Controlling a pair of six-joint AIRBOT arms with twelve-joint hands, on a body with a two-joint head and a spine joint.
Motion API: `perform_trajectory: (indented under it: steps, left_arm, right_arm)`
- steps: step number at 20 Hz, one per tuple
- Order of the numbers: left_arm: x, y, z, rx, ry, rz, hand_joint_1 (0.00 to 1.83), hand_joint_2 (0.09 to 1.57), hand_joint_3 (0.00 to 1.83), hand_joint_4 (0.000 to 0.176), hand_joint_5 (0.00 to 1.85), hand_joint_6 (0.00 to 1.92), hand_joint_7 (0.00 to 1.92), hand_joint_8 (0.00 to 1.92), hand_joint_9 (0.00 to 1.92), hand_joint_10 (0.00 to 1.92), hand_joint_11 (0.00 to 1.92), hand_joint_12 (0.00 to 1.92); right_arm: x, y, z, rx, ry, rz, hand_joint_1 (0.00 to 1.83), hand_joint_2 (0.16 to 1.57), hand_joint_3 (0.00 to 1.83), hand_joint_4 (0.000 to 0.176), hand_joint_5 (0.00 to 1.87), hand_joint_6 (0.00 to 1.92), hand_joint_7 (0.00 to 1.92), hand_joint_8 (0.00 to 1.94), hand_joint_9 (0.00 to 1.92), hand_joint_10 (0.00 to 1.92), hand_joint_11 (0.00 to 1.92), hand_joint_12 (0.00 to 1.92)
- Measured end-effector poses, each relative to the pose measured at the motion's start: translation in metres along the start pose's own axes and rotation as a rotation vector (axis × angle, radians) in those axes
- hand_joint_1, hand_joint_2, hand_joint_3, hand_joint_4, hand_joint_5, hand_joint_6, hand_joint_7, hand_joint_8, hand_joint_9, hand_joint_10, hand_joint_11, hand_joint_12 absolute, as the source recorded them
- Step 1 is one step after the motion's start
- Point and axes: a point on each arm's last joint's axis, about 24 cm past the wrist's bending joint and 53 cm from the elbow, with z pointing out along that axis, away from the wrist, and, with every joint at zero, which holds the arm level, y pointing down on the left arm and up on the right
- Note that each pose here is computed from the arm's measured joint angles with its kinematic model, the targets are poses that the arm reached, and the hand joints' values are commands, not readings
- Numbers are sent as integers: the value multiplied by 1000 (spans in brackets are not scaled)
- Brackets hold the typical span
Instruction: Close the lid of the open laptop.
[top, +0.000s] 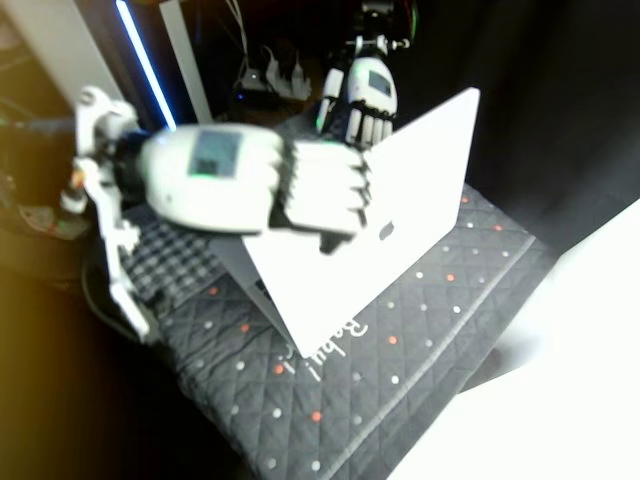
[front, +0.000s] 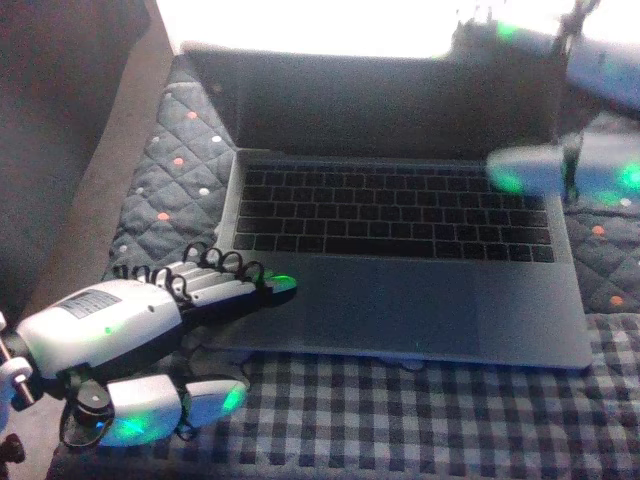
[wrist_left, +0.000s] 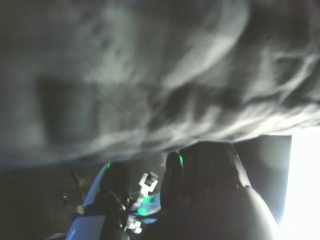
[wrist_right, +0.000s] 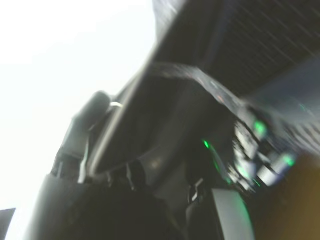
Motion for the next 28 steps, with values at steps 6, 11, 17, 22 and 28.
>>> perform_trajectory:
  steps: [6, 11, 17, 22, 28]
  left_arm:
    - [-2, -2, -7, -10, -11, -14, 537, 1379, 0, 53, 236, 28, 199, 13, 196, 58, 0, 769]
    - [-49, -36, -41, 51, -160, 127, 1012, 1405, 0, 14, 538, 1649, 500, 1823, 604, 1821, 587, 1918]
    - [-105, -48, -65, 74, -369, 179, 1267, 1066, 687, 0, 439, 1820, 585, 1875, 595, 1921, 656, 1921]
    - [-124, -53, -73, 89, -455, 195, 909, 1499, 2, 18, 311, 1921, 418, 1853, 178, 1552, 103, 1830]
    - [-132, -58, -74, 105, -483, 204, 920, 1494, 0, 12, 305, 1921, 436, 1824, 182, 1500, 54, 1780]
  right_arm:
    - [43, 15, -21, -60, 117, 62, 487, 1387, 28, 0, 0, 1394, 83, 1688, 180, 1767, 50, 1919]
    - [61, 10, -34, -41, 163, 81, 430, 1419, 0, 0, 0, 1293, 97, 1403, 150, 1542, 107, 1766]
    - [99, -5, -49, 15, 248, 132, 354, 1376, 0, 0, 0, 1363, 117, 1220, 69, 1457, 0, 1897]
    - [130, -14, -59, 60, 324, 163, 500, 1337, 0, 0, 0, 1381, 90, 1113, 6, 1386, 0, 1877]
    - [150, -16, -64, 79, 380, 202, 439, 1416, 8, 0, 0, 1107, 153, 784, 66, 1091, 0, 1763]
